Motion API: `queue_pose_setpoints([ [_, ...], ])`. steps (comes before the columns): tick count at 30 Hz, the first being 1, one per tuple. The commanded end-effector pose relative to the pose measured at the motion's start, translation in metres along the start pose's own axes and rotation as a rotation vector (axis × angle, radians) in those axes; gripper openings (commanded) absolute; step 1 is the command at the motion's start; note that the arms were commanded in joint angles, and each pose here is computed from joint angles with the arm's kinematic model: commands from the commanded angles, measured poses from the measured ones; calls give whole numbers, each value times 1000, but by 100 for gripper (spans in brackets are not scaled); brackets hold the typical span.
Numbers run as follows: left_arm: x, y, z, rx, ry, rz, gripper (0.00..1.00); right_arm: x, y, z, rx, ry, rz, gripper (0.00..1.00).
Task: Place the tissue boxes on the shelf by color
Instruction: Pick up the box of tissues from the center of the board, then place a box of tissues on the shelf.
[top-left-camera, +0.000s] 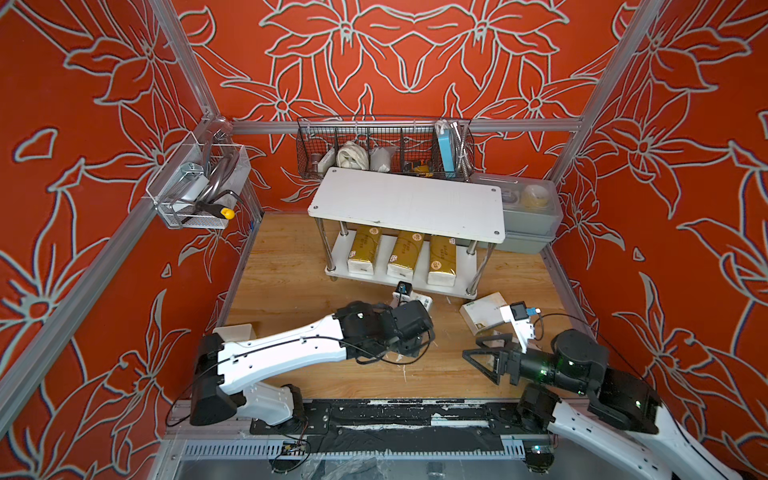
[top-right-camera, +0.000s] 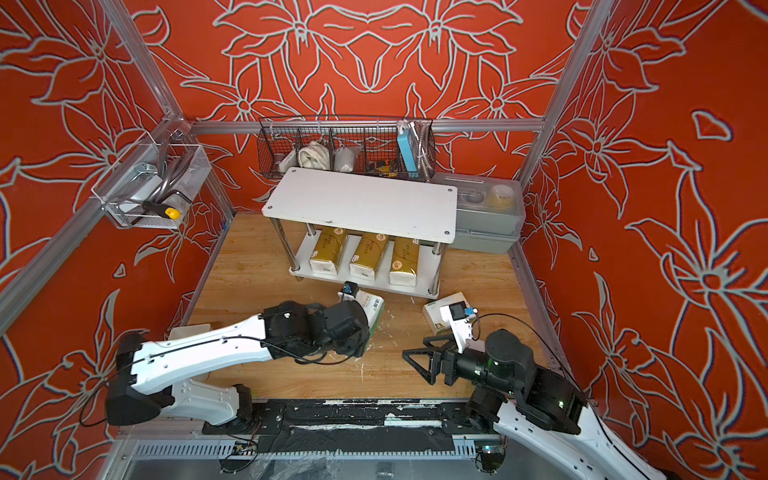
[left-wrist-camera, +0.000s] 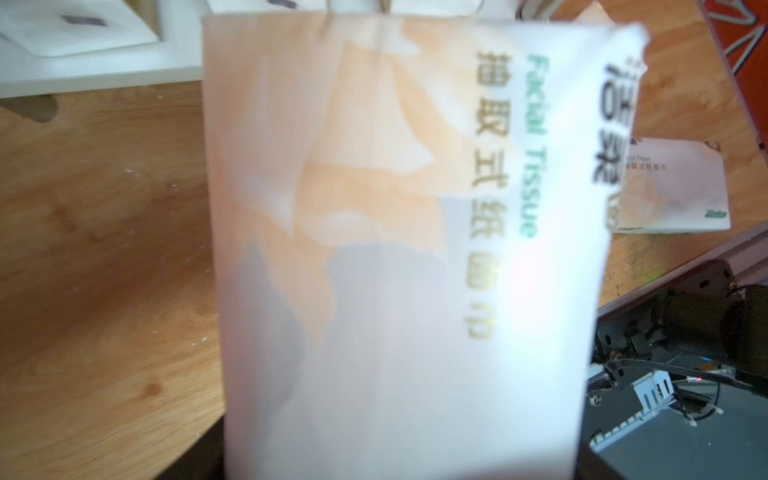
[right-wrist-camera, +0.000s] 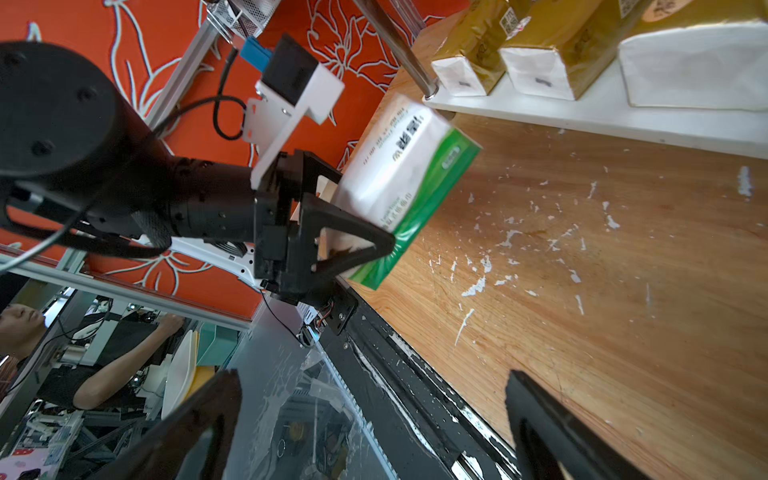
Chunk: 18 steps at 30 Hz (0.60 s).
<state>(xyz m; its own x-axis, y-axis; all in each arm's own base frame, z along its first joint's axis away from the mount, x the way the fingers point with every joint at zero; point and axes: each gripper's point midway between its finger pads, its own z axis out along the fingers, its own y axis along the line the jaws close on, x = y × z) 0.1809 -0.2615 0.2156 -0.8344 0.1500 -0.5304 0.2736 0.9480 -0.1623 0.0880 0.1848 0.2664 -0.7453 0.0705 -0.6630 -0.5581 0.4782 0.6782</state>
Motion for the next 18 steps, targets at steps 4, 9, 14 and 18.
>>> queue_pose_setpoints([
  [4,-41,40,-64,-30,-117,9,78,-28,48,3,-163,-33,-72,99],
  [9,-75,53,-97,-36,-210,17,79,-40,57,16,-181,-32,-63,99],
  [14,-119,73,-121,-58,-315,-5,80,-51,67,28,-197,-26,-61,99],
  [18,-154,84,-138,-84,-402,-18,80,-61,75,38,-211,-23,-61,99],
])
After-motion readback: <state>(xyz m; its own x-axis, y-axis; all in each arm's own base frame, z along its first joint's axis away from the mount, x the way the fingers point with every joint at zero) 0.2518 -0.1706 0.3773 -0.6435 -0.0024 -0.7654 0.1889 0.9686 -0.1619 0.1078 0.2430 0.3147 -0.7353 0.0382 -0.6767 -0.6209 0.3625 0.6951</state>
